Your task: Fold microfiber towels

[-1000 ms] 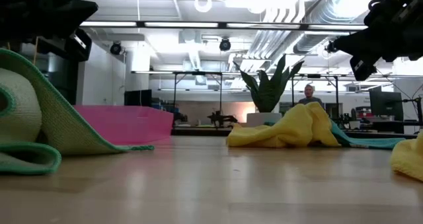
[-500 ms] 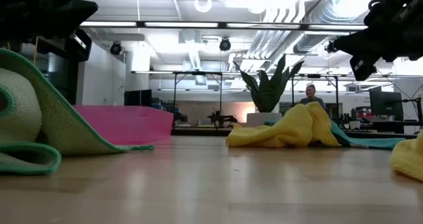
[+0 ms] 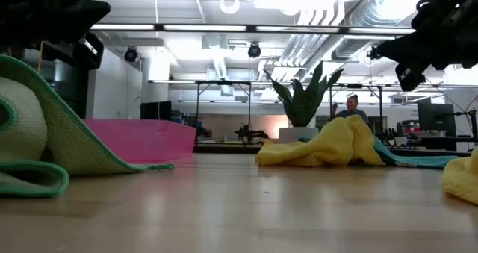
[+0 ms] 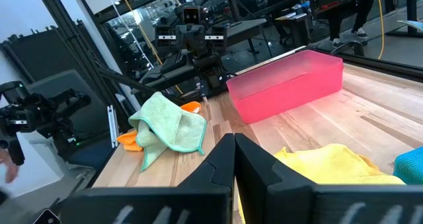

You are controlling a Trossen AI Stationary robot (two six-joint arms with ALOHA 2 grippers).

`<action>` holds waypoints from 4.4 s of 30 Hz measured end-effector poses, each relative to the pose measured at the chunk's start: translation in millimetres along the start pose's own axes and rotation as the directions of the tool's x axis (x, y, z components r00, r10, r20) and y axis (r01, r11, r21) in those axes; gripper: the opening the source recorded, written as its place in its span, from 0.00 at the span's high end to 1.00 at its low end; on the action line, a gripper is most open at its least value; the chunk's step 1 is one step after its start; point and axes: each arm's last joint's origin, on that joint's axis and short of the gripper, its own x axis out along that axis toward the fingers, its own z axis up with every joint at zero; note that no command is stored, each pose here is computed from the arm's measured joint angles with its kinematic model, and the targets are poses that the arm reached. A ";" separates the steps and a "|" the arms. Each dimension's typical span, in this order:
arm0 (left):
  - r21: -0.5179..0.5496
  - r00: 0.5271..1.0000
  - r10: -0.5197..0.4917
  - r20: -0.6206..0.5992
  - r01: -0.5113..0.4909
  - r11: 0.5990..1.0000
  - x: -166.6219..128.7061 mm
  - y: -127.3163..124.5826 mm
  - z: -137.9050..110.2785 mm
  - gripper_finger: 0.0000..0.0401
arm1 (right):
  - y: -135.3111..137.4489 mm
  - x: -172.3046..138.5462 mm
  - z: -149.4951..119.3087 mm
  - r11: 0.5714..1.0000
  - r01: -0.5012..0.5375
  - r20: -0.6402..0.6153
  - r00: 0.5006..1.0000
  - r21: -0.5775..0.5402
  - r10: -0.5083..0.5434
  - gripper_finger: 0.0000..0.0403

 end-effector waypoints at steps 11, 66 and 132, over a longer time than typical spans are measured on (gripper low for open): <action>0.000 1.000 0.000 0.000 0.000 1.000 0.0 0.0 -0.1 1.00 | 0.0 0.0 0.0 1.000 0.000 0.000 1.000 0.000 0.000 1.00; -0.186 0.945 0.167 0.280 -0.117 0.975 -3.0 -0.4 20.6 1.00 | 21.8 -10.7 87.0 0.955 -0.078 0.631 0.766 0.287 -0.127 1.00; 0.196 0.553 0.333 -0.764 -0.292 0.936 289.5 124.5 -61.3 0.57 | 47.9 56.7 143.8 0.957 0.270 0.130 0.950 0.109 -0.283 1.00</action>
